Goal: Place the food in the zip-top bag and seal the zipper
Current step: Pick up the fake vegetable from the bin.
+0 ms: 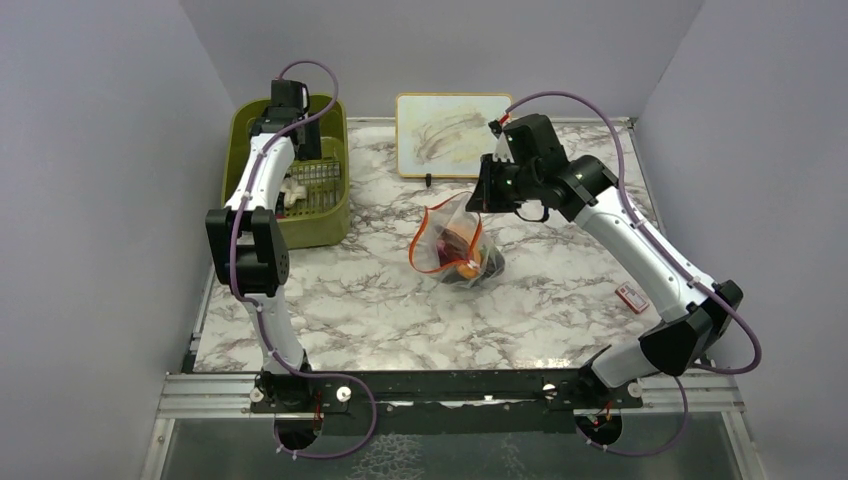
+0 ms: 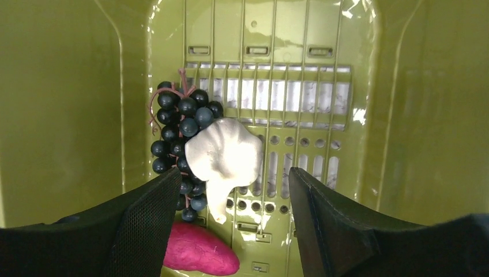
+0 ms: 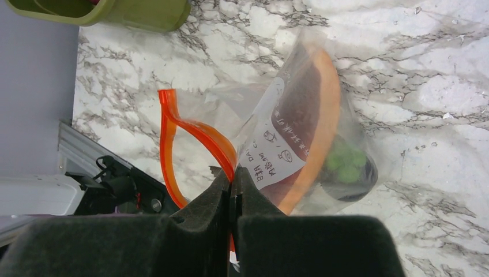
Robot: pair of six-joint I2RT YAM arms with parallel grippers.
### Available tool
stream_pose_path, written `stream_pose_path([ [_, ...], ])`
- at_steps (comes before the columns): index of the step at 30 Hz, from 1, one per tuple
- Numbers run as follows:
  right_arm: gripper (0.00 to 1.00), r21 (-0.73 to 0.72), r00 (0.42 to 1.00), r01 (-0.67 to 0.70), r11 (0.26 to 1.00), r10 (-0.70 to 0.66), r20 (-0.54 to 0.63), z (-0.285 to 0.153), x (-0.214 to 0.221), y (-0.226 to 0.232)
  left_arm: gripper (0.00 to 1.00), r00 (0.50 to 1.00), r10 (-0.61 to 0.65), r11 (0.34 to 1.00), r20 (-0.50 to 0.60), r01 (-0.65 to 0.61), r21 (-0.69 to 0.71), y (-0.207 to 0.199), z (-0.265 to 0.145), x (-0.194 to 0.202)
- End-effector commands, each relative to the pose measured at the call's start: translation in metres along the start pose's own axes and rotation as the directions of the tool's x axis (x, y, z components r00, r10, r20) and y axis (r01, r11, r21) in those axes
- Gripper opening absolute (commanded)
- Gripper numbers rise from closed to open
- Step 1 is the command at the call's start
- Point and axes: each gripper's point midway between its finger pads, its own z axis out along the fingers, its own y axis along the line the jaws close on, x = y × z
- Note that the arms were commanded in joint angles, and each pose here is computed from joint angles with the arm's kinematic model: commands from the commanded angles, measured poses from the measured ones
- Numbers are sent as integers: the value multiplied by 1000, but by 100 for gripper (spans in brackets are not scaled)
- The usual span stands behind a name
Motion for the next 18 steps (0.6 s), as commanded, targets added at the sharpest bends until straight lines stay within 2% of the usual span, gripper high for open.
stream_pose_path([
  [1, 1, -24, 1000, 11, 1000, -11, 29, 1, -15, 8, 71, 999, -19, 998, -36, 21, 52, 6, 15, 15],
  [11, 1, -6, 999, 38, 999, -38, 1, 22, -22, 6, 72, 985, 34, 999, -172, -39, -26, 22, 25, 68],
  [18, 1, 0, 997, 76, 997, -76, 17, 24, -33, 8, 68, 978, 42, 998, -203, -48, -27, 21, 46, 75],
])
